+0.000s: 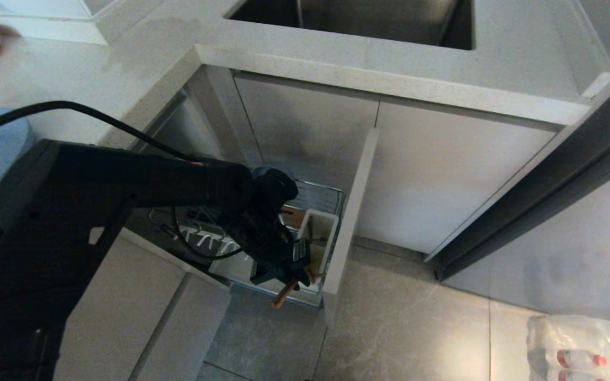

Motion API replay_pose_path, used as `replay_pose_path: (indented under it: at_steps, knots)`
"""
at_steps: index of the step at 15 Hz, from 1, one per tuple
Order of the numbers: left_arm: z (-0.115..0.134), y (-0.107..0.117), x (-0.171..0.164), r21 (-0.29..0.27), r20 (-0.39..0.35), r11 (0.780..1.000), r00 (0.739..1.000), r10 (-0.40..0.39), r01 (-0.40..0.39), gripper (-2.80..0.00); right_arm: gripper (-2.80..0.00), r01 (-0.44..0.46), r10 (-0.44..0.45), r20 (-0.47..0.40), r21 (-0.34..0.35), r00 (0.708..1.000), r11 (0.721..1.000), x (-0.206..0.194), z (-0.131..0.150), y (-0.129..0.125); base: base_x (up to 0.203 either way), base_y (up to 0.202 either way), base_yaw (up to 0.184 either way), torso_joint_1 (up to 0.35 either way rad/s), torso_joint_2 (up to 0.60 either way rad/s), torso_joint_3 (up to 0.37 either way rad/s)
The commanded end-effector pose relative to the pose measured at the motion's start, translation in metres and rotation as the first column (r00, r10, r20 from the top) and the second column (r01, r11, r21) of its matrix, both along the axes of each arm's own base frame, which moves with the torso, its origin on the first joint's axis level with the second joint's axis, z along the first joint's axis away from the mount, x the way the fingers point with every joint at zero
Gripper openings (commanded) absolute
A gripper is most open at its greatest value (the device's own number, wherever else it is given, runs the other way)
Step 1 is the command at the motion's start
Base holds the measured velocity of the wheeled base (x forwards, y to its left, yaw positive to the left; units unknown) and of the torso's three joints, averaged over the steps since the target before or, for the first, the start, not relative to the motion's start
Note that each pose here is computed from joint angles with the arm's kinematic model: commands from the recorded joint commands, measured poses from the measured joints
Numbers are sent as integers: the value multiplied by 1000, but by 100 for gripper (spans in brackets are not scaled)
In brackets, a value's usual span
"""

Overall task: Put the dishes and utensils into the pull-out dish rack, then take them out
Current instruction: Pick up the chopsticks and place it in the cupboard

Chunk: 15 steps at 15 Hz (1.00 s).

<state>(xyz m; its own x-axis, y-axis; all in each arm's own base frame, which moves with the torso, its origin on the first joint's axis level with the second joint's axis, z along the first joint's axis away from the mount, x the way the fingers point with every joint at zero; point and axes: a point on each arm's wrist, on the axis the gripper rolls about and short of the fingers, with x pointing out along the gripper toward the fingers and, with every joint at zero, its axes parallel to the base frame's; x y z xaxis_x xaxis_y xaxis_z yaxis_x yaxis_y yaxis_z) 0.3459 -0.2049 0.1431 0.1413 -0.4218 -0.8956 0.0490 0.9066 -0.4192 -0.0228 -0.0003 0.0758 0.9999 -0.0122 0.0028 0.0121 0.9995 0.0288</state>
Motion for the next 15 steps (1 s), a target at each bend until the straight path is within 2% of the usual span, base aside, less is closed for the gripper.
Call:
replay_pose_path:
  at_steps: [1, 11, 15]
  knots:
    - [-7, -1, 4, 3, -19, 1000, 1000, 5, -4, -280, -280, 0, 0, -1, 0, 1000, 1000, 0, 0, 0, 0, 0, 0, 0, 0, 0]
    - [-13, -1, 10, 3, -25, 1000, 1000, 9, -9, -280, -280, 0, 0, -1, 0, 1000, 1000, 0, 0, 0, 0, 0, 0, 0, 0, 0]
    - [-15, 0, 14, -16, -12, 1000, 1000, 15, -15, -280, -280, 0, 0, -1, 0, 1000, 1000, 0, 0, 0, 0, 0, 0, 0, 0, 0]
